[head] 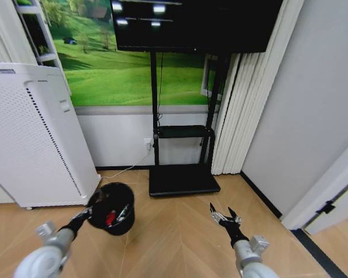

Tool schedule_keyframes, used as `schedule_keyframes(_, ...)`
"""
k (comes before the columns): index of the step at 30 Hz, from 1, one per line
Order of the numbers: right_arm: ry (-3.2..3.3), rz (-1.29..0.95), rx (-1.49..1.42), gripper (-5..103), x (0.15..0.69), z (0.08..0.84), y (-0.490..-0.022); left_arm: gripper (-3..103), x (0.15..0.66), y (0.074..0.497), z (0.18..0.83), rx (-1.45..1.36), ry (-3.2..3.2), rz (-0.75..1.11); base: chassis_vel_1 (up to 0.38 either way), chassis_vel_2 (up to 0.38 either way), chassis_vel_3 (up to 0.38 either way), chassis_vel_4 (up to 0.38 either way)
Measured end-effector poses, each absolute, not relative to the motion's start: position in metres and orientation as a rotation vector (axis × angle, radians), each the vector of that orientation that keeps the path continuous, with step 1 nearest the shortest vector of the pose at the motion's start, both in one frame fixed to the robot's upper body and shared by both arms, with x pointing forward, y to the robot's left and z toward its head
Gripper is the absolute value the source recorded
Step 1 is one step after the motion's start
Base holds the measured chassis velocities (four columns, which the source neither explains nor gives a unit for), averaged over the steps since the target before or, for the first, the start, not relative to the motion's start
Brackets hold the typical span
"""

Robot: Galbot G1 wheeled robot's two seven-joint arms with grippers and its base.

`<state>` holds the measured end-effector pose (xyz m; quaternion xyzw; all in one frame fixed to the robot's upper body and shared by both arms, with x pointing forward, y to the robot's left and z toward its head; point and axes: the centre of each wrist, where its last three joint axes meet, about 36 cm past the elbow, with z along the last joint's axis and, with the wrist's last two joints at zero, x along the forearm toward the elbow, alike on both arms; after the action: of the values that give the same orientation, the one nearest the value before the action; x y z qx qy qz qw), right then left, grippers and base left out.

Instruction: Pick up the trash bin and place the garbage on the floor into it.

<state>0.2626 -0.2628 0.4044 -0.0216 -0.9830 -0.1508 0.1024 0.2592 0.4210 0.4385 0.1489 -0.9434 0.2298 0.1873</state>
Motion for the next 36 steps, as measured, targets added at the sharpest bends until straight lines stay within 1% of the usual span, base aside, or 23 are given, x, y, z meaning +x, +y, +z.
schedule_keyframes(2,-2.921,-0.439,-0.074,100,0.264,0.408,-0.263,7,0.231,0.443,0.439,0.575,-2.661,0.602,0.000,0.000,0.000,0.000)
schedule_keyframes(4,-2.927,-0.441,-0.075,100,0.266,0.410,-0.263,7,0.223,0.447,0.439,0.607,-2.656,0.600,0.000,0.000,0.000,0.000)
schedule_keyframes(5,-2.947,-0.451,-0.072,100,0.269,0.416,-0.261,7,0.197,0.458,0.439,0.672,-2.636,0.606,0.000,0.000,0.000,0.000)
schedule_keyframes(6,-2.947,-0.451,-0.072,100,0.269,0.416,-0.261,7,0.197,0.458,0.439,0.672,-2.636,0.606,0.000,0.000,0.000,0.000)
schedule_keyframes(8,-2.962,-0.460,-0.070,100,0.271,0.422,-0.260,7,0.170,0.466,0.438,0.695,-2.629,0.623,0.000,0.000,0.000,0.000)
schedule_keyframes(9,-2.962,-0.460,-0.070,100,0.271,0.422,-0.260,7,0.170,0.466,0.438,0.695,-2.629,0.623,0.000,0.000,0.000,0.000)
schedule_keyframes(11,-2.973,-0.464,-0.064,100,0.273,0.427,-0.259,7,0.144,0.477,0.435,0.719,-2.614,0.640,0.000,0.000,0.000,0.000)
schedule_keyframes(12,-2.973,-0.464,-0.064,100,0.273,0.427,-0.259,7,0.144,0.477,0.435,0.719,-2.614,0.640,0.000,0.000,0.000,0.000)
schedule_keyframes(13,-2.976,-0.467,-0.064,100,0.274,0.428,-0.258,7,0.132,0.484,0.431,0.748,-2.601,0.639,0.047,0.030,-0.058,-0.045)
schedule_keyframes(21,-2.983,-0.486,-0.064,100,0.275,0.429,-0.255,7,0.119,0.504,0.412,0.816,-2.565,0.644,0.109,0.089,-0.104,-0.097)
schedule_keyframes(30,-2.988,-0.494,-0.089,100,0.277,0.428,-0.254,7,0.121,0.506,0.396,0.818,-2.530,0.646,0.214,0.225,-0.214,-0.226)
schedule_keyframes(36,-3.001,-0.511,-0.091,100,0.280,0.427,-0.252,7,0.117,0.509,0.374,0.847,-2.465,0.634,0.221,0.220,-0.219,-0.206)
